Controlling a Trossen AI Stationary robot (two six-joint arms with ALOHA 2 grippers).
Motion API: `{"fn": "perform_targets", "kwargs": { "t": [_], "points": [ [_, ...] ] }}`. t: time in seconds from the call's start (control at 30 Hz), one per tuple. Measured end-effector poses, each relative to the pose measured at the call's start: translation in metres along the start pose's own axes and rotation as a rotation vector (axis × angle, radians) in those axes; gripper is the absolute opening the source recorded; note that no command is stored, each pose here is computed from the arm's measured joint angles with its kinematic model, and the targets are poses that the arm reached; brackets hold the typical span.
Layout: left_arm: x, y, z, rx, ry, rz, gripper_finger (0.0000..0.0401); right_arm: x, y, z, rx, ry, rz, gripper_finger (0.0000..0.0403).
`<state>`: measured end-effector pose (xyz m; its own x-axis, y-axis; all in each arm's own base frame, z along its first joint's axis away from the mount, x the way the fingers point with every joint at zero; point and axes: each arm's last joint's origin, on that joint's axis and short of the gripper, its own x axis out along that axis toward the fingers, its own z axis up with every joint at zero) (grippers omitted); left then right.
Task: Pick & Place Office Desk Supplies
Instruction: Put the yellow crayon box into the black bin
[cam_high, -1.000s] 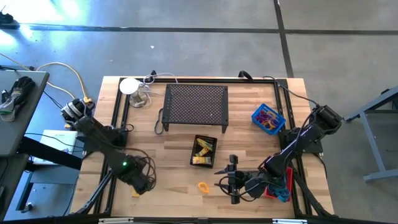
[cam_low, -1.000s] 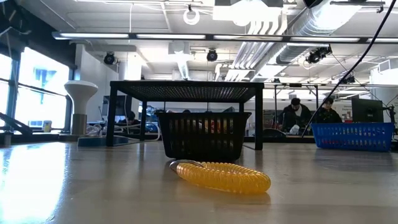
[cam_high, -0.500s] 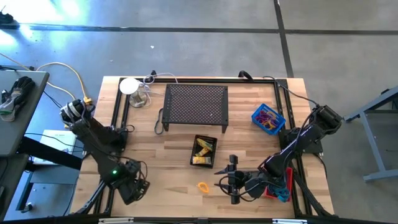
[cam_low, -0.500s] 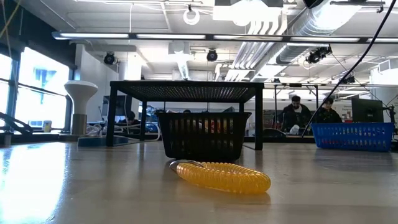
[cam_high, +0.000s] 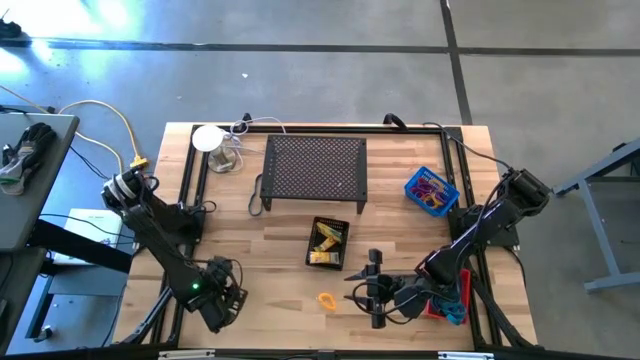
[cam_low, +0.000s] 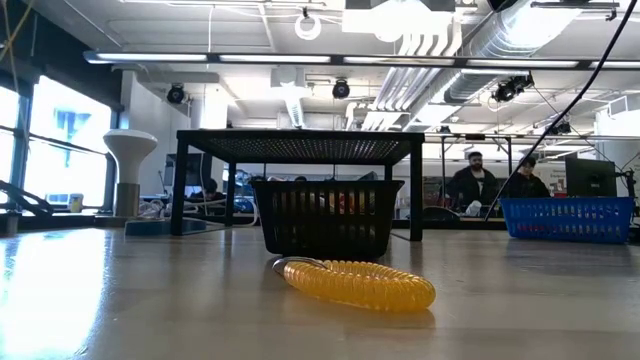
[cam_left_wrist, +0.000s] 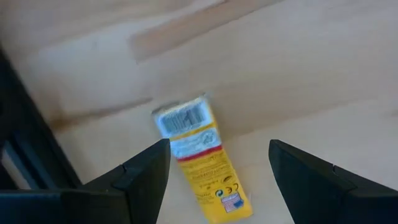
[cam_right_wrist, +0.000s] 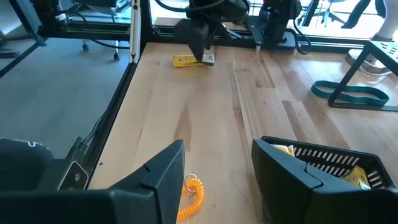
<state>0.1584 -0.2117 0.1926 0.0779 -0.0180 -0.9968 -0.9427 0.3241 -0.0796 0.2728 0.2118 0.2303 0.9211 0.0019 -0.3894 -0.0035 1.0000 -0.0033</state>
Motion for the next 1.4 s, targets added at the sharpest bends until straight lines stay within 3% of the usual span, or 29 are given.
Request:
{"fn": "perform_targets", "kwargs": {
  "t": [0.2,0.83,1.4],
  "points": [
    [0.010,-0.002,-0.004,-0.151,0.029,0.063,0.0264,0.000,0.001,0.000,-0.004,0.014,0.043,0.0176],
    [0.037,-0.009,-0.014,-0.099,0.049,0.128,0.0261,0.000,0.002,-0.001,-0.010,0.023,0.071,0.0176],
    [0.033,-0.020,0.000,0.102,0.154,0.119,0.0129,0.000,0.002,-0.001,-0.028,0.022,0.070,0.0176]
  ]
}}
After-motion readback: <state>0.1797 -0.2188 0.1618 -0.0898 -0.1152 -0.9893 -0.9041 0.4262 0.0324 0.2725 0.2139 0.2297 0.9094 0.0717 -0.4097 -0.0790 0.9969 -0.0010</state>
